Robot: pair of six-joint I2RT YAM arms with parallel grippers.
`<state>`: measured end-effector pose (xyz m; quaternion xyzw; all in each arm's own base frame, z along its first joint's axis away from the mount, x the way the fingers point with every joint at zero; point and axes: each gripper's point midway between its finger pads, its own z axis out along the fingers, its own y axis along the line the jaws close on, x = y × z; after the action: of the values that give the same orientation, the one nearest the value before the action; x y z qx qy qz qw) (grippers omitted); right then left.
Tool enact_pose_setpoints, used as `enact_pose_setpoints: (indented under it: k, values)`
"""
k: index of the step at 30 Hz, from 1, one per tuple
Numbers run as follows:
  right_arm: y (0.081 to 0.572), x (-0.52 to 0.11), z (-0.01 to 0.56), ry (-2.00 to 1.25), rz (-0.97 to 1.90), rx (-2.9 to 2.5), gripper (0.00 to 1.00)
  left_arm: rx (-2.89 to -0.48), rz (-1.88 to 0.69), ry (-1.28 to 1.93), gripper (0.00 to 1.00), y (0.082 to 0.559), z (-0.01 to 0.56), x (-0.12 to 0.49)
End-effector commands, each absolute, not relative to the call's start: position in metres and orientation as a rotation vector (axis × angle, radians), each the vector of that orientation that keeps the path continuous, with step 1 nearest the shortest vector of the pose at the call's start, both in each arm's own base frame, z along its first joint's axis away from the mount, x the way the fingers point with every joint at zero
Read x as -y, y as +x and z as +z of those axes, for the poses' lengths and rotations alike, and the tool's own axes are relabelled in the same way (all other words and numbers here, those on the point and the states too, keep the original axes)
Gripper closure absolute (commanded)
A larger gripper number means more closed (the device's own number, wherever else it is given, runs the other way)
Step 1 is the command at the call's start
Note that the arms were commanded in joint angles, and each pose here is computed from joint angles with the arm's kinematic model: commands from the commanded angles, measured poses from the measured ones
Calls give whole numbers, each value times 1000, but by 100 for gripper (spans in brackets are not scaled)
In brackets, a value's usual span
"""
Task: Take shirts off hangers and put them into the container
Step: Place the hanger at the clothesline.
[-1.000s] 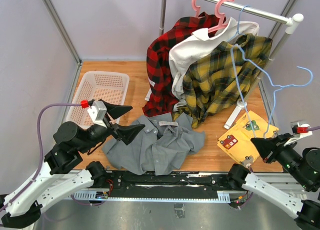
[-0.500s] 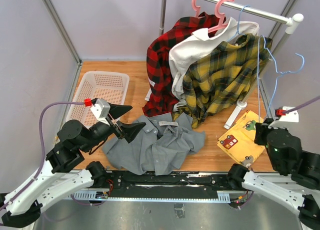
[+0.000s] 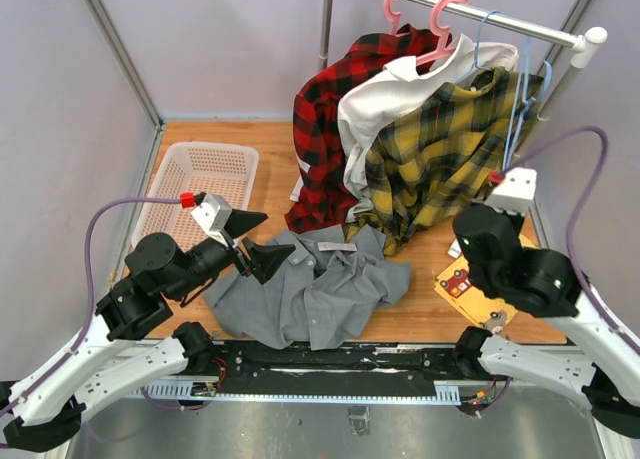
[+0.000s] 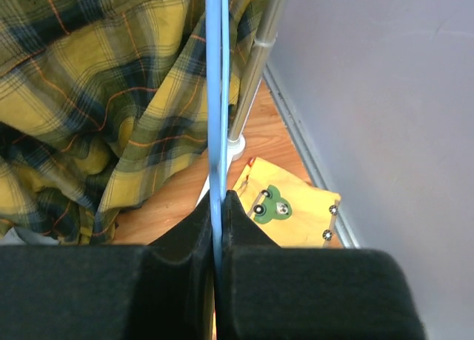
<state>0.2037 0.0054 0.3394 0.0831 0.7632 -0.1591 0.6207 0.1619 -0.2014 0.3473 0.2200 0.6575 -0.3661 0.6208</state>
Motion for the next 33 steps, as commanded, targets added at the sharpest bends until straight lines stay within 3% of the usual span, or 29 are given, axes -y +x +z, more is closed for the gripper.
enact_pose_setpoints:
  k: [1,24,33]
  values:
    - [221,-3,359,254,-454,-1742,99,-1519,-848,508,0,160,357,201]
    - [318,20,337,452,-431,-1935,97,-1504,-893,491,1,147,373,193]
    - [323,27,348,464,-409,-1925,95,-1516,-880,482,0,145,370,186]
